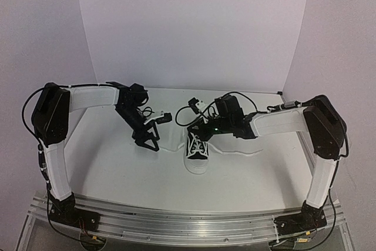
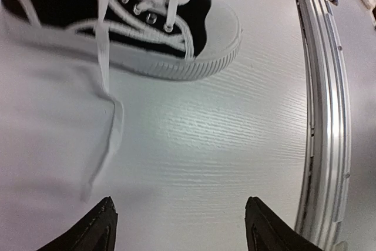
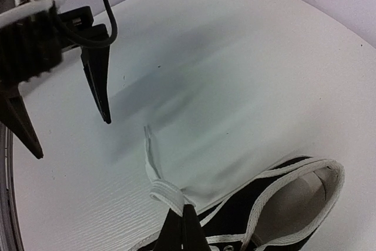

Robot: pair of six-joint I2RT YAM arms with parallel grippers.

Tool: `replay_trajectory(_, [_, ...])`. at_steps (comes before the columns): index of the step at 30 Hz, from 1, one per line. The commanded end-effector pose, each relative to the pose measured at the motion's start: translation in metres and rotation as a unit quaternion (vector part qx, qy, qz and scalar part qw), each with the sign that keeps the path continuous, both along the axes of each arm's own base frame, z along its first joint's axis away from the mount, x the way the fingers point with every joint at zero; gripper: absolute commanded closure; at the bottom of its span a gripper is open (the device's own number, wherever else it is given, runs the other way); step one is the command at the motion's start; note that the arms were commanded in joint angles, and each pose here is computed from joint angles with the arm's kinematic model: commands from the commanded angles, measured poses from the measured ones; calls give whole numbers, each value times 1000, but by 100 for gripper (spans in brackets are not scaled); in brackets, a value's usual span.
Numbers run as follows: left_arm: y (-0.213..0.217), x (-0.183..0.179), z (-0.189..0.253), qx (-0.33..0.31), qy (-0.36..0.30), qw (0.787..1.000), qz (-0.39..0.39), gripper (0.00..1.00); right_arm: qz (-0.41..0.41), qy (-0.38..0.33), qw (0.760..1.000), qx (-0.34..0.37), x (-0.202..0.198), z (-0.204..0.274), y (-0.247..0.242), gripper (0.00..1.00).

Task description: Tie the shoes

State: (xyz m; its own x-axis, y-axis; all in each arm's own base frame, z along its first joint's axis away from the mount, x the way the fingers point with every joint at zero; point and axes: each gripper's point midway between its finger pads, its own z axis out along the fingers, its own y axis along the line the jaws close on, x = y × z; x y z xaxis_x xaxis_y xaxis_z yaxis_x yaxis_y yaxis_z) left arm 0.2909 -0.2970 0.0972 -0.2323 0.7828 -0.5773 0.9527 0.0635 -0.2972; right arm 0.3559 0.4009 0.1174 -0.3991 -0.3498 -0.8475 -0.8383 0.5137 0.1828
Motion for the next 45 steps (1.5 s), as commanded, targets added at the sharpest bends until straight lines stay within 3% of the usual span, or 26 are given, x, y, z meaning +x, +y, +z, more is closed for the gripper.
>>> replay_trajectory(1, [-41,33,80,-180,-170,966,-73,35,-6,-8,999,33,2,24,0,100])
replay_trajectory(5, [-80,46,81,-246,-134,960,9,45,-47,13,998,44,13,23,0,100])
replay_trajectory(13, [-106,72,62,-285,-117,935,175,37,-115,73,987,84,25,20,1,100])
replay_trajectory(17, [-120,69,52,-282,-132,933,180,41,-127,77,985,87,28,17,2,100])
replay_trajectory(26, [-131,69,18,-253,-76,934,239,50,-146,90,980,103,37,21,7,100])
replay_trajectory(33, [-130,60,13,-261,-69,931,247,48,-162,113,973,119,40,22,9,100])
replay_trajectory(45, [-137,64,6,-275,-61,919,276,73,-161,127,971,119,35,16,9,100])
